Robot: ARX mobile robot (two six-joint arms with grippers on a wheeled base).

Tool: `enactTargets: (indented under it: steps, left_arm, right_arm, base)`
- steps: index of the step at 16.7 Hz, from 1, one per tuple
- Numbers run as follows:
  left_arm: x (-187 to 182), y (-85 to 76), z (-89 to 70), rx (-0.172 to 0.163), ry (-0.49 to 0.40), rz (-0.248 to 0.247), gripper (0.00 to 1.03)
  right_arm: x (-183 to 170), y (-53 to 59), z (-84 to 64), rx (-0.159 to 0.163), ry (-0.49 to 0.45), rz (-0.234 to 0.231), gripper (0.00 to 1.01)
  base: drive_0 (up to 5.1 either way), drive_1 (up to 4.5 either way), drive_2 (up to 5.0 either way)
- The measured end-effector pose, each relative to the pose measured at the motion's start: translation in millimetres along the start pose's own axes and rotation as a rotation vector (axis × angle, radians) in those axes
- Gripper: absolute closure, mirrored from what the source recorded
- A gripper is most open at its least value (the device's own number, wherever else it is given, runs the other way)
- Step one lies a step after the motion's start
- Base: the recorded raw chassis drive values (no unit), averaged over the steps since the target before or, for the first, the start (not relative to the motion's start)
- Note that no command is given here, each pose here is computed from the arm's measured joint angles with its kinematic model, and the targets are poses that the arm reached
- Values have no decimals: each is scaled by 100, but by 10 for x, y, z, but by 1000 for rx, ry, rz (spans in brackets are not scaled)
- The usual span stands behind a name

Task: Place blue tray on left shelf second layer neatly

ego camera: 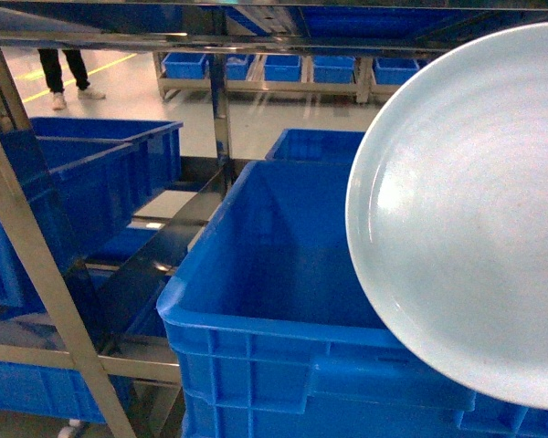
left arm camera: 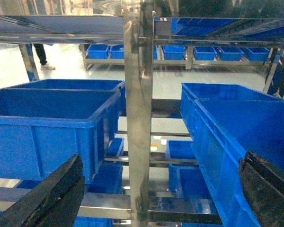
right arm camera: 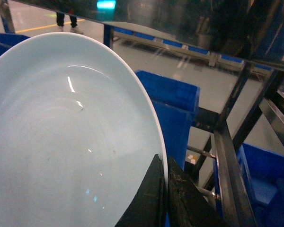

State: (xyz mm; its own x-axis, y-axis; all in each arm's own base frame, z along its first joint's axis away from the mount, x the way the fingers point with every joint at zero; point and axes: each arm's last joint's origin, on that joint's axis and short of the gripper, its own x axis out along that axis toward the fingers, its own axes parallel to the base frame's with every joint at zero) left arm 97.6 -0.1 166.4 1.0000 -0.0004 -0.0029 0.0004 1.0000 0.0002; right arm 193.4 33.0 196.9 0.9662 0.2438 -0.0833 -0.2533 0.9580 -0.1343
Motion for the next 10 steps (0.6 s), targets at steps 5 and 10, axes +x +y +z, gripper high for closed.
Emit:
enactTargets:
  steps: [5, 10]
  left_arm:
    - [0, 0, 0, 0, 0, 0, 5]
    - [0, 0, 0, 0, 0, 0, 5]
  right_arm:
    - [227, -16, -136, 10, 44, -30, 99]
    - [418, 60, -118, 12, 37, -24, 99]
  base:
    - [0, 0, 0]
    - [0, 0, 0]
